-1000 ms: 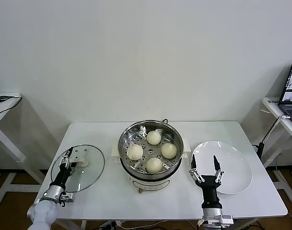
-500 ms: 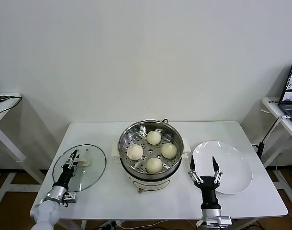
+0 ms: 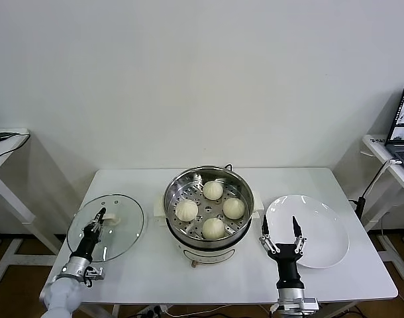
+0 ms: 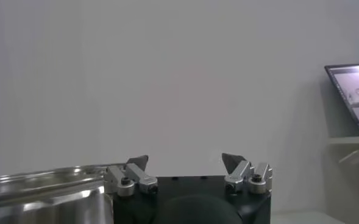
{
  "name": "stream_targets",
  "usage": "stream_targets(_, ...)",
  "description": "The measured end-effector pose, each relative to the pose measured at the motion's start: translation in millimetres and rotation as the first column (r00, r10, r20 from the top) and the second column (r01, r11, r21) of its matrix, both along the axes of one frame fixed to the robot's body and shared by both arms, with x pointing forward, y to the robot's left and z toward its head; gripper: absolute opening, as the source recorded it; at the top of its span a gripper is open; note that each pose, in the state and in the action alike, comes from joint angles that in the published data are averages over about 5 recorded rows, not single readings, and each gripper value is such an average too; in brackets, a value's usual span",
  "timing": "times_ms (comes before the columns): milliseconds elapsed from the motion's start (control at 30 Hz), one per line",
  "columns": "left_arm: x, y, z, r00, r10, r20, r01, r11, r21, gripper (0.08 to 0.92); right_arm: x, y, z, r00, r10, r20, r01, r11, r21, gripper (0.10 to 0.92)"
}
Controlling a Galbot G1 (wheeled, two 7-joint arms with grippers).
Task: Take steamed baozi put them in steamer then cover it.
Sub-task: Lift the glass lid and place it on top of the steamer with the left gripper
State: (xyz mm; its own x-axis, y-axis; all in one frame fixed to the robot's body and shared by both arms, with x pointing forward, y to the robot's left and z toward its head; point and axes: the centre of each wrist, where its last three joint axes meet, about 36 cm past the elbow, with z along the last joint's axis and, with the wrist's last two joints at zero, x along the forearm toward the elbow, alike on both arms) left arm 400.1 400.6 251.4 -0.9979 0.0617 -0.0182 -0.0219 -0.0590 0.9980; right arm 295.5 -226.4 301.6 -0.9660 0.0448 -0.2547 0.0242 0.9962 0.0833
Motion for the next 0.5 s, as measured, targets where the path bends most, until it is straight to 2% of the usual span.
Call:
stream_targets(200,-8.3,4.3,27.7,0.9987,0.024,0.046,-0.024,1.000,0.008,0.187,-0.4,0.7,2.6,1.000,0.001,0.003,-0.001,1.000,0.002,0.823)
stream_targets(333,-19.8,2.3,56.3,0.9964,0.051,0.068,-0.051,0.999,0.002,0.187,-1.7,-2.0,5.9,1.000,-0.002,0.003,0.002,1.000,0.001,0.823)
stream_targets(500,-37.2,-10.0,97.6,0.9934,0.089,0.072,-0.088,0.996,-0.022,0.187,-3.1,-7.8,9.2,1.000,-0.011,-0.003,0.011,1.000,-0.008,0.823)
